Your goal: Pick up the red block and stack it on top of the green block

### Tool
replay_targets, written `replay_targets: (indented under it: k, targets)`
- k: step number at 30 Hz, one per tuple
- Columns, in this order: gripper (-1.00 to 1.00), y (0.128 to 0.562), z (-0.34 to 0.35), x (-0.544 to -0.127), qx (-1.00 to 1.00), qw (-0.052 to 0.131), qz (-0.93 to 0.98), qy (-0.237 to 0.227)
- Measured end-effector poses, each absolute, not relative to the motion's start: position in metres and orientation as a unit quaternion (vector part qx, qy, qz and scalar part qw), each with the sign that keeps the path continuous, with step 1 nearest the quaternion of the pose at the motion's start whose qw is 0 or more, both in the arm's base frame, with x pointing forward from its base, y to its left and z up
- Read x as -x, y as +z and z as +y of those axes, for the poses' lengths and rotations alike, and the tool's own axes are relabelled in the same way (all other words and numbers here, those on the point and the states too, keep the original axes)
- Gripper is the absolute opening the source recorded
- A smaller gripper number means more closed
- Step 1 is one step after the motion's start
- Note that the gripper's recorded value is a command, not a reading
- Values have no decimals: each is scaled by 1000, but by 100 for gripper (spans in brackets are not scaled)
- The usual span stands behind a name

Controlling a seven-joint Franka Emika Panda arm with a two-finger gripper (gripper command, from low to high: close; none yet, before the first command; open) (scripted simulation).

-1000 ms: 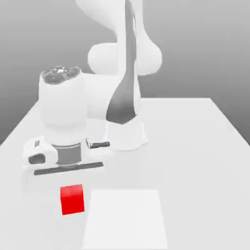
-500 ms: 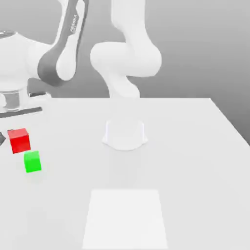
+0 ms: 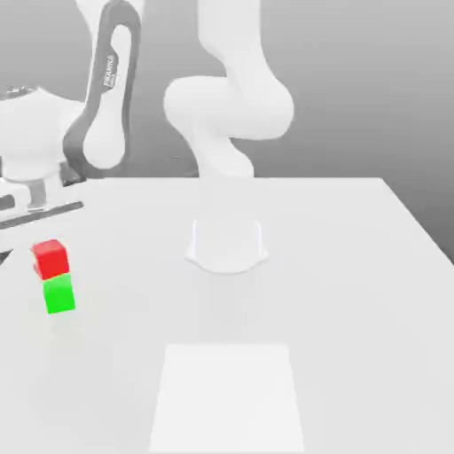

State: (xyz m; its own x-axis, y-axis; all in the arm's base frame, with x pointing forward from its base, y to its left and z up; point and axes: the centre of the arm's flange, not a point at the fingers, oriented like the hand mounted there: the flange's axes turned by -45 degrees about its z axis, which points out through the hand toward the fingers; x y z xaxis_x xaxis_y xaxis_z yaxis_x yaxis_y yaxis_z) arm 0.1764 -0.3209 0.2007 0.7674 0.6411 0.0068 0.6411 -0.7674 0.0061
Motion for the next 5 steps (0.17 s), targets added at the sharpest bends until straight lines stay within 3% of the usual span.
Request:
replay_targets:
  k: [4, 5]
  targets:
    - [-100, 182, -320, -173, -941, 0, 339, 1]
    - [100, 180, -320, -172, -941, -1, 339, 1]
